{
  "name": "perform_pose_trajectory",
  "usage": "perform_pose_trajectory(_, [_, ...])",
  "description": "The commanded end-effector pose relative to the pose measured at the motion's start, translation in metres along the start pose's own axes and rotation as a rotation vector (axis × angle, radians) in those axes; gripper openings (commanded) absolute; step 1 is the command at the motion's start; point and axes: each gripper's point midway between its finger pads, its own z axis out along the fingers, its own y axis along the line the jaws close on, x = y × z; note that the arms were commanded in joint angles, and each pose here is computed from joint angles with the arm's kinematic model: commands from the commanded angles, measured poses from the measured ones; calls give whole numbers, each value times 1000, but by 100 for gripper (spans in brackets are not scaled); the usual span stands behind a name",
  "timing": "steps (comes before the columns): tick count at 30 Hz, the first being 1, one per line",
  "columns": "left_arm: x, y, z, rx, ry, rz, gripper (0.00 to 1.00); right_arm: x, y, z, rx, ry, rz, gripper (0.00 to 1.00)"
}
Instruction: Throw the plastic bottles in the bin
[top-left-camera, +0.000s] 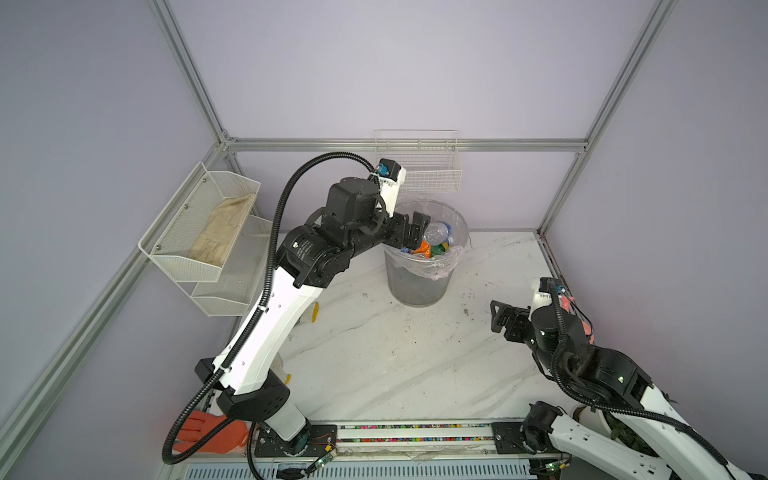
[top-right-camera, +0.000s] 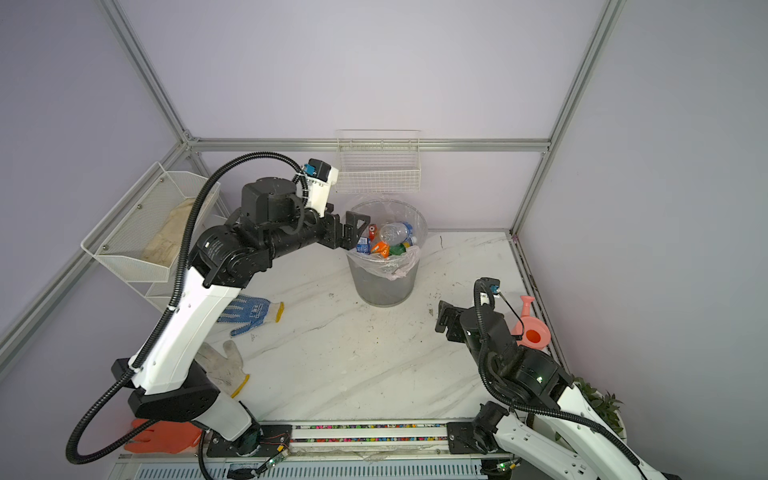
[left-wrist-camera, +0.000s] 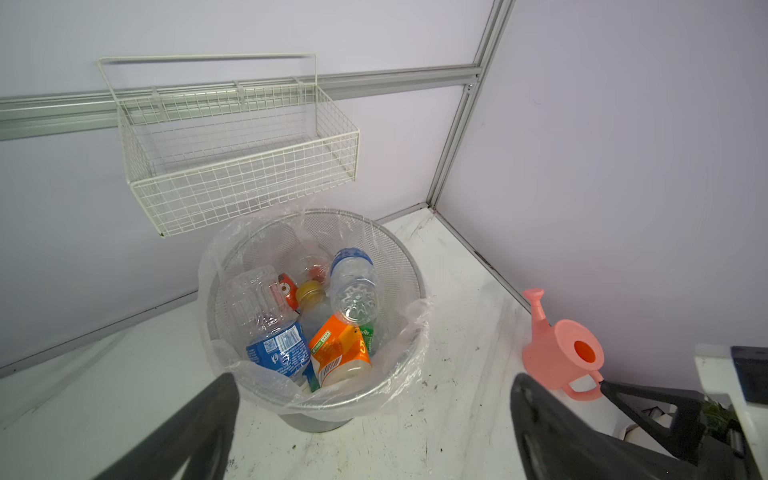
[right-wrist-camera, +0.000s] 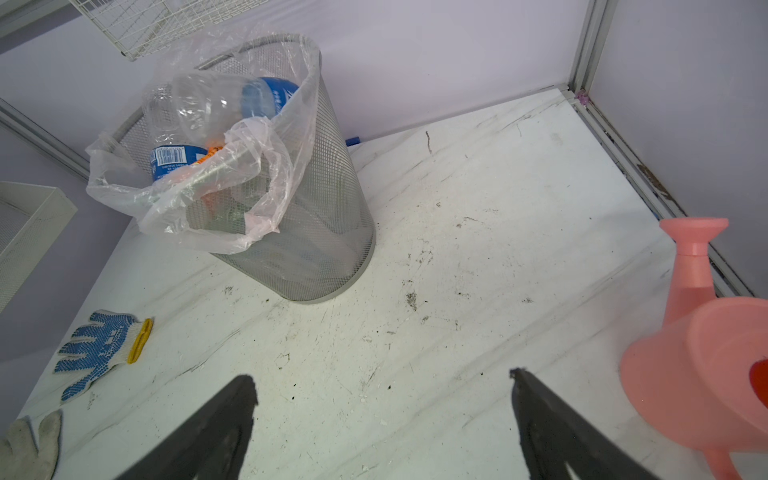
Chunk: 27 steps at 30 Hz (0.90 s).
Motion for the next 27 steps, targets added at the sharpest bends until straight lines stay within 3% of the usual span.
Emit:
perform_pose_trajectory(1, [16, -1, 13, -8, 32, 7, 100, 0, -1, 1, 3, -9, 2, 97])
perform_pose_trajectory(16, [46, 24, -32, -86, -51, 1, 100, -2, 7, 7, -7, -12, -15, 97])
perform_pose_trajectory(27, [91, 62, -45, -246, -61, 17, 100, -11, 35, 12, -127, -56, -33, 97])
